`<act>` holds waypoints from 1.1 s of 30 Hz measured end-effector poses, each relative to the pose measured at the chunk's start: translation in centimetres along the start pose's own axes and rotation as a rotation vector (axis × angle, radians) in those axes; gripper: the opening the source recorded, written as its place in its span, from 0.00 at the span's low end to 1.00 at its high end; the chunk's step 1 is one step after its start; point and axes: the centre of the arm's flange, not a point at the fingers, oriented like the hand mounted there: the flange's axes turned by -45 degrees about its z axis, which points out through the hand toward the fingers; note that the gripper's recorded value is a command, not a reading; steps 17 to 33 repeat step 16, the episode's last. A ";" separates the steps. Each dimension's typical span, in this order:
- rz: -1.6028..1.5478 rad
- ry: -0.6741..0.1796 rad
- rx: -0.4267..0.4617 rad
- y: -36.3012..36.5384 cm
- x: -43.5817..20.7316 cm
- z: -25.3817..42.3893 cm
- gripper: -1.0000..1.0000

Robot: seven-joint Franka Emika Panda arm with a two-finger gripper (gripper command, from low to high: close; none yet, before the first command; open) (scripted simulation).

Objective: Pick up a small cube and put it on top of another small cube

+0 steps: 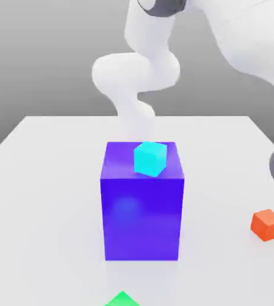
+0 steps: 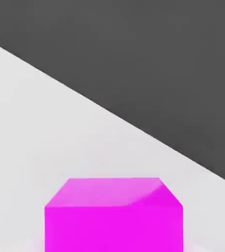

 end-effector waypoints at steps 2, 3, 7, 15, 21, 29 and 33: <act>0.083 -0.002 -0.003 5.1 -0.9 -0.8 0.00; 0.125 -0.003 -0.004 7.5 -1.6 -1.1 0.00; 0.298 -0.003 -0.001 16.8 -5.3 -2.5 0.00; 0.525 0.002 0.009 27.8 -11.6 1.4 1.00; 0.525 0.002 0.009 27.8 -11.6 1.4 1.00; 0.525 0.002 0.009 27.8 -11.6 1.4 1.00; 0.525 0.002 0.009 27.8 -11.6 1.4 1.00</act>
